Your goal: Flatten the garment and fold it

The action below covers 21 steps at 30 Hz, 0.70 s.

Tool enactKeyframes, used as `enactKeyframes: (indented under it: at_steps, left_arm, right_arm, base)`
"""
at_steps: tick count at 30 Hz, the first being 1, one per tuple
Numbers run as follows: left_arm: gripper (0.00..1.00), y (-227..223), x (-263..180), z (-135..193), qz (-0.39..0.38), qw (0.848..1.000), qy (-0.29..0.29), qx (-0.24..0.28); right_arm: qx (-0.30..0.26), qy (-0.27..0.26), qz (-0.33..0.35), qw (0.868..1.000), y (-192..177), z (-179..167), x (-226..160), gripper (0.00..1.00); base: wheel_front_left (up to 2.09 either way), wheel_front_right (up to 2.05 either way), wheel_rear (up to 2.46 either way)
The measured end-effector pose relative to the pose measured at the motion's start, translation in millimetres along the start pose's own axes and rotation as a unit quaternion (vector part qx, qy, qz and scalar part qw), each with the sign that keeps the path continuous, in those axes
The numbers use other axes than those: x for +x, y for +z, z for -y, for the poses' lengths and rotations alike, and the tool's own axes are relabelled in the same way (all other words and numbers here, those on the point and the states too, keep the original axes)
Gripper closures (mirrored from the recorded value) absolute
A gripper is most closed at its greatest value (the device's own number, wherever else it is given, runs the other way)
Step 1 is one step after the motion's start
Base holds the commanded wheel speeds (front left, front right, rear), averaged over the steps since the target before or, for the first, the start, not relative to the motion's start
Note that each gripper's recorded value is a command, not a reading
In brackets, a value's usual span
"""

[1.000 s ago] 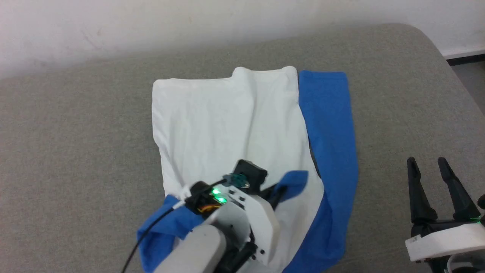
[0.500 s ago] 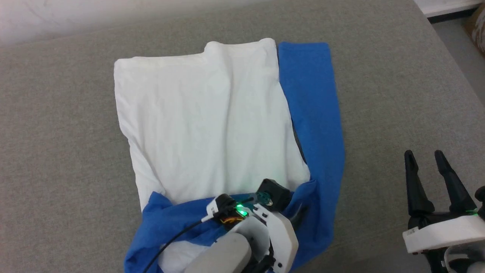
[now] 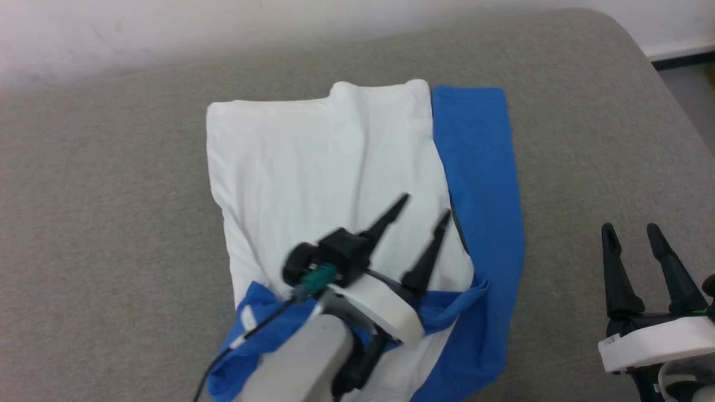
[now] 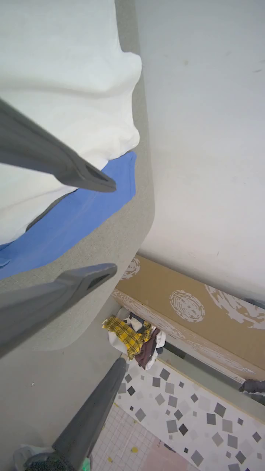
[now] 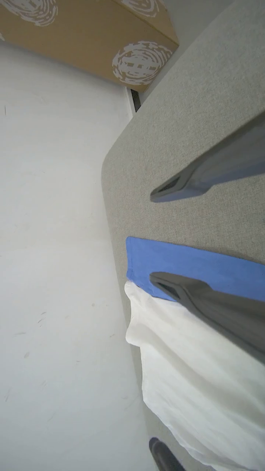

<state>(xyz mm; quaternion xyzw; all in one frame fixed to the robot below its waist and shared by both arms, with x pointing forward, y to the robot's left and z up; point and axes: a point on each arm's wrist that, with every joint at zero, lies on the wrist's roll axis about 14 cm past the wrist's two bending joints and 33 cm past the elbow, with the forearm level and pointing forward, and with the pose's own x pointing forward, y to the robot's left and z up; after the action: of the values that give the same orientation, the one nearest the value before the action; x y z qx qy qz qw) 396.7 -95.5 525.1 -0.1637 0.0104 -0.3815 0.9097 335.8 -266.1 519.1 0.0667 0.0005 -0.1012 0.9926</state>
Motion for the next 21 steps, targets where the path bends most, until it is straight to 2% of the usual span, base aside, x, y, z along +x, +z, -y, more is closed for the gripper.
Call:
enactKeyframes:
  at_steps: [3,7,15,21]
  left_arm:
    - [0.0,33.0,-12.1,-34.6,0.048,0.997,0.063,0.019]
    - [0.0,75.7,-41.6,-81.4,0.108,0.981,0.15,0.056]
    - [0.0,99.0,-133.3,-166.6,0.129,0.932,0.324,0.102]
    - [0.0,95.1,-192.7,-191.2,0.11,0.904,0.392,0.132]
  right_arm:
    - [-0.001,0.008,0.006,1.0,4.3,-4.6,2.0,0.0]
    - [-0.002,0.019,0.01,1.0,7.9,-10.8,4.7,0.0]
    - [-0.004,0.043,-0.001,0.999,3.1,-26.2,9.5,0.0]
    - [-0.005,0.057,-0.027,0.998,-9.8,-35.4,15.0,0.0]
  base:
    - [0.0,0.0,0.0]
    - [0.0,0.0,0.0]
    - [0.0,0.0,0.0]
    - [0.0,0.0,0.0]
